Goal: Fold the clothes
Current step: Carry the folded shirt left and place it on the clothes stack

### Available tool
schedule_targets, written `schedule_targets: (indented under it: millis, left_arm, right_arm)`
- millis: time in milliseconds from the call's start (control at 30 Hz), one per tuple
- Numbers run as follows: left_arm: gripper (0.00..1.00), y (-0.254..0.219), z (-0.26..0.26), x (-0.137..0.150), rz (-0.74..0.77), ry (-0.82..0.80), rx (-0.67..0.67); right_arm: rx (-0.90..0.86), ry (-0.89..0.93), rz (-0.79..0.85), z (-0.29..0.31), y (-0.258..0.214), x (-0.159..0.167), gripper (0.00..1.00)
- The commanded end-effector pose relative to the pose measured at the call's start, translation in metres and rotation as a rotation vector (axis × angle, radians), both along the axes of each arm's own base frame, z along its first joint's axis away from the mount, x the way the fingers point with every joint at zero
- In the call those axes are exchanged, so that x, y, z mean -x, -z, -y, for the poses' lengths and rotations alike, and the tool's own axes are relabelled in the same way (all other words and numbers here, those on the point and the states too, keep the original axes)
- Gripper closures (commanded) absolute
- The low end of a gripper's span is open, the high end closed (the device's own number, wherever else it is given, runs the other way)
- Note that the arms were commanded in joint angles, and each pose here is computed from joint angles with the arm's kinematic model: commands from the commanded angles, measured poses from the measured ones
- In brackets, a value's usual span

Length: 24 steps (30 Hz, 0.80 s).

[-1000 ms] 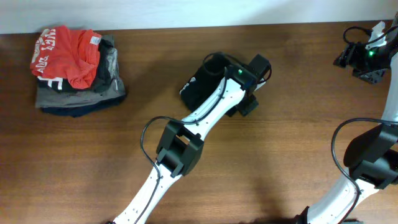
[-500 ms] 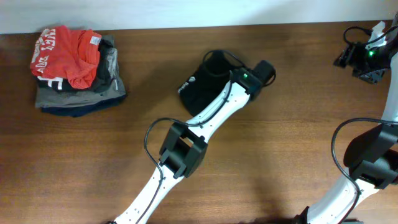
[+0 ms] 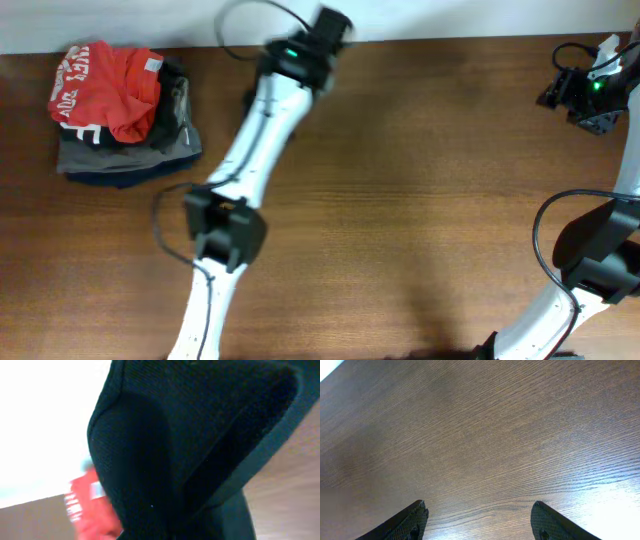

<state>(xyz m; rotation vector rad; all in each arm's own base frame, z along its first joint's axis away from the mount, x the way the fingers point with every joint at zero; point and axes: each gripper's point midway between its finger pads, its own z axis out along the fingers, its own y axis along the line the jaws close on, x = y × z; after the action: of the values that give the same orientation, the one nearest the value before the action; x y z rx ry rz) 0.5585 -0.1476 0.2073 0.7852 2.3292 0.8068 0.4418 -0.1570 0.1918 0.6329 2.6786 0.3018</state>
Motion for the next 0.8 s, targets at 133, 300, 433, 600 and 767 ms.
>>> schedule_targets:
  millis: [133,300,433,600,767]
  left_arm:
    - [1.0,-0.124,-0.114,-0.006,0.207,-0.1,-0.158]
    - [1.0,-0.156,-0.192,-0.014,0.246,-0.197,-0.318]
    - [1.0,-0.171,-0.24,-0.021,0.334,-0.27,-0.291]
    - [1.0,-0.173,-0.3,-0.025,0.377,-0.281,-0.223]
    - [1.0,-0.154,-0.337,-0.032,0.36,-0.223,-0.138]
  right_arm:
    - [0.014,-0.007,0.003,0.001,-0.004,0.001,0.29]
    - [0.002,-0.012,-0.022,-0.003,0.002,0.003,0.29]
    - [-0.003,-0.027,-0.033,-0.009,0.005,0.001,0.29]
    - [-0.002,-0.053,-0.033,-0.021,0.005,-0.002,0.29]
    - [-0.002,-0.088,-0.033,-0.037,0.005,-0.007,0.29]
